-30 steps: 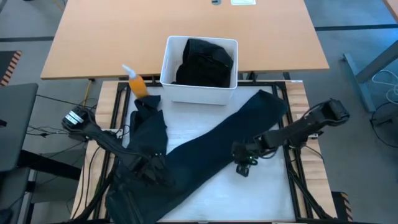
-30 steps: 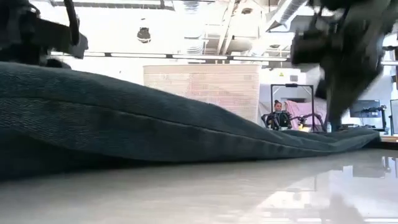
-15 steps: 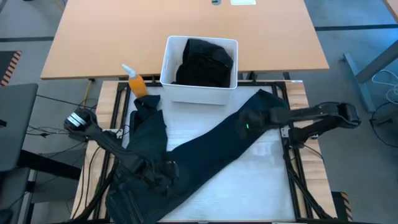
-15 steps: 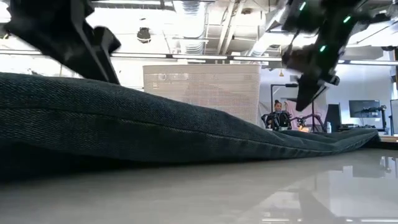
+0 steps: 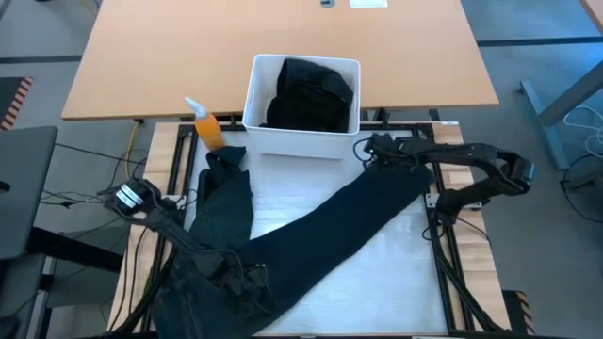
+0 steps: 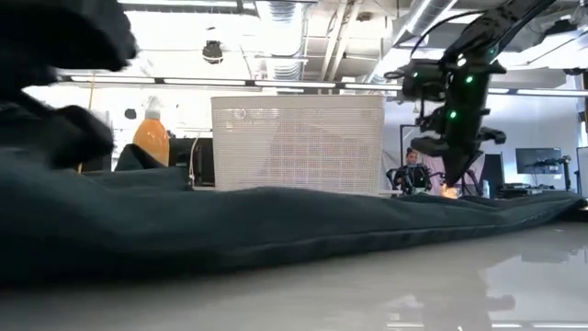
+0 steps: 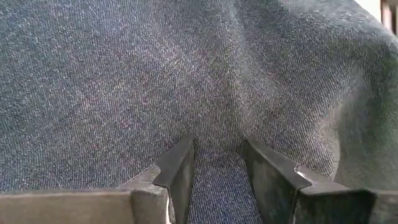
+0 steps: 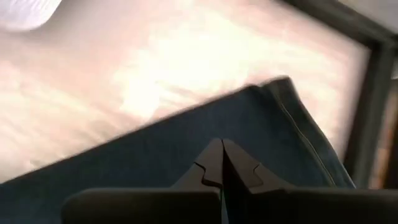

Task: Fold laundry
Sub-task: Fold the blue long pants

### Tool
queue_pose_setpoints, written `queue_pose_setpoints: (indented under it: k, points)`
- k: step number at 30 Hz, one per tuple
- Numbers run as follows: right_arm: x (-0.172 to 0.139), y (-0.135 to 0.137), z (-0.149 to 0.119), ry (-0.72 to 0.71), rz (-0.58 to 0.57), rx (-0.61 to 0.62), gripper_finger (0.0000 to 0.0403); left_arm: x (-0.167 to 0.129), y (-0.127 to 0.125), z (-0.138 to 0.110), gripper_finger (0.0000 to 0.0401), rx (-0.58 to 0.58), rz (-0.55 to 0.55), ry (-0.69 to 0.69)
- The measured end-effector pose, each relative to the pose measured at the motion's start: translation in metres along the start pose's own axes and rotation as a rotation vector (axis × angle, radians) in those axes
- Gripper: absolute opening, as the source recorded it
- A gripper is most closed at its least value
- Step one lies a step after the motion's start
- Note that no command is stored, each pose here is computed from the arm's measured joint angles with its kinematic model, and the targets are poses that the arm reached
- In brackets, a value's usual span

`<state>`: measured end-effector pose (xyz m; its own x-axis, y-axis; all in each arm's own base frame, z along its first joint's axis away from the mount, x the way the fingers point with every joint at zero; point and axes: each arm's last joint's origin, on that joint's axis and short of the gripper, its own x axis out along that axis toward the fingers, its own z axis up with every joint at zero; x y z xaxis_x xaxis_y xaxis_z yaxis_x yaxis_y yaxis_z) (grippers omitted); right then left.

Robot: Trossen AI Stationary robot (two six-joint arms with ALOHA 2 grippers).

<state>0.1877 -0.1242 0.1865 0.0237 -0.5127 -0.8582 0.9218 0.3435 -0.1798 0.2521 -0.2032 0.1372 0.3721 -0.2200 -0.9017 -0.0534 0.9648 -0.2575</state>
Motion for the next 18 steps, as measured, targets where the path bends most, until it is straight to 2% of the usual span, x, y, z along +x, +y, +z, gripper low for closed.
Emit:
queue_pose_setpoints:
  k: [5, 8, 11, 14, 18]
  points:
    - [0.017, 0.013, -0.007, 0.075, -0.016, -0.077, 0.002, -0.035, -0.001, -0.005, 0.0134, -0.017, 0.032, -0.029]
    - [0.027, 0.017, -0.011, 0.127, -0.032, -0.11, 0.002, -0.056, 0.0, -0.006, 0.0134, -0.002, 0.104, -0.129]
    - [0.035, 0.02, -0.014, 0.155, -0.049, -0.127, 0.002, -0.072, -0.001, -0.002, 0.0134, 0.039, 0.163, -0.283]
    - [0.04, 0.022, -0.014, 0.163, -0.053, -0.147, 0.002, -0.077, -0.002, 0.004, 0.0134, 0.084, 0.233, -0.408]
    - [0.042, 0.024, -0.014, 0.169, -0.05, -0.171, 0.0021, -0.063, 0.001, 0.015, 0.0134, 0.132, 0.27, -0.445]
